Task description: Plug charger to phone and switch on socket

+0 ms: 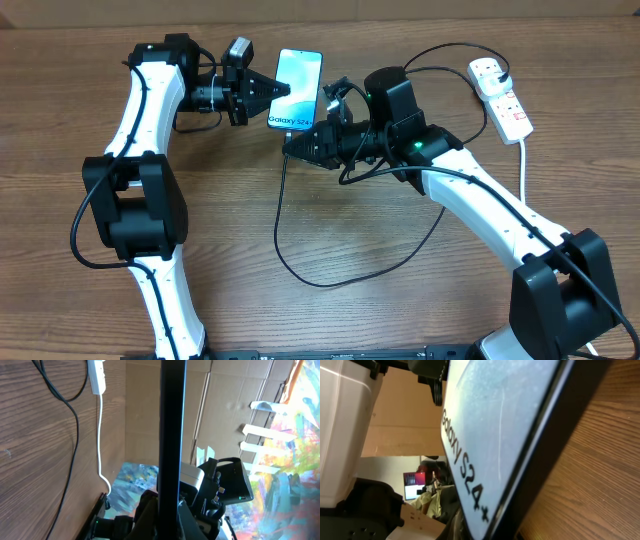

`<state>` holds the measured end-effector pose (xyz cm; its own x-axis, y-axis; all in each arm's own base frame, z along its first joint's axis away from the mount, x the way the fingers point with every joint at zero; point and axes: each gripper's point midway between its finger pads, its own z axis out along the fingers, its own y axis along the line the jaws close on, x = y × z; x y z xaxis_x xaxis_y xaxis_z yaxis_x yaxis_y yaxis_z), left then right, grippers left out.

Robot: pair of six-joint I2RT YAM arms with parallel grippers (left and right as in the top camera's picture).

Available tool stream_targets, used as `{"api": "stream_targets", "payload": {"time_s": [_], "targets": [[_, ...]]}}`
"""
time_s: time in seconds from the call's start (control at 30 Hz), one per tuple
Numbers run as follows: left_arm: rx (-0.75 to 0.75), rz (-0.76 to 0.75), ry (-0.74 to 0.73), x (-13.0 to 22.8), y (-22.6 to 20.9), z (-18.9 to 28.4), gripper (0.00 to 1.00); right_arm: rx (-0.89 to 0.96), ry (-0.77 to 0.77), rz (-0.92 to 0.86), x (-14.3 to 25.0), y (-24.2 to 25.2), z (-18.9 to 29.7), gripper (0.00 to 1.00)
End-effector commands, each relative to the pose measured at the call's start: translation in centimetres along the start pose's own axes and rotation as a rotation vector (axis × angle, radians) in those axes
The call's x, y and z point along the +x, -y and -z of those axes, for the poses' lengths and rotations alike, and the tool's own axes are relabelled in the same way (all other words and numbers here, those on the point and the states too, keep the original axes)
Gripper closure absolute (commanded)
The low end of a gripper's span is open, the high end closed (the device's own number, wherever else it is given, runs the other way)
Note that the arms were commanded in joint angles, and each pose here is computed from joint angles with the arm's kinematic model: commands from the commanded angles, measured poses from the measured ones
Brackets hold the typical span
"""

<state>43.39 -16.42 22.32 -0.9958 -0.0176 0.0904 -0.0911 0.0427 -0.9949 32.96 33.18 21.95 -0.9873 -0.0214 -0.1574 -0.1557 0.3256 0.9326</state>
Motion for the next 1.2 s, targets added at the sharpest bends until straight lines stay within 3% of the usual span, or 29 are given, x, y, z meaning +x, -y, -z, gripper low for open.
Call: {"api": "stream_targets", "payload": {"time_s": [0.0,1.17], "targets": [[0.055,-0.048,0.002,0.02,1.48,0.08,0.96,-0.044,-0.031,0.007,0.14,-0.89,0.38,0.96],[0.055,-0.039,0.004,0.02,1.47,0.20,0.96,-0.041,0.000,0.010,-0.73,-0.69,0.83,0.96]]}}
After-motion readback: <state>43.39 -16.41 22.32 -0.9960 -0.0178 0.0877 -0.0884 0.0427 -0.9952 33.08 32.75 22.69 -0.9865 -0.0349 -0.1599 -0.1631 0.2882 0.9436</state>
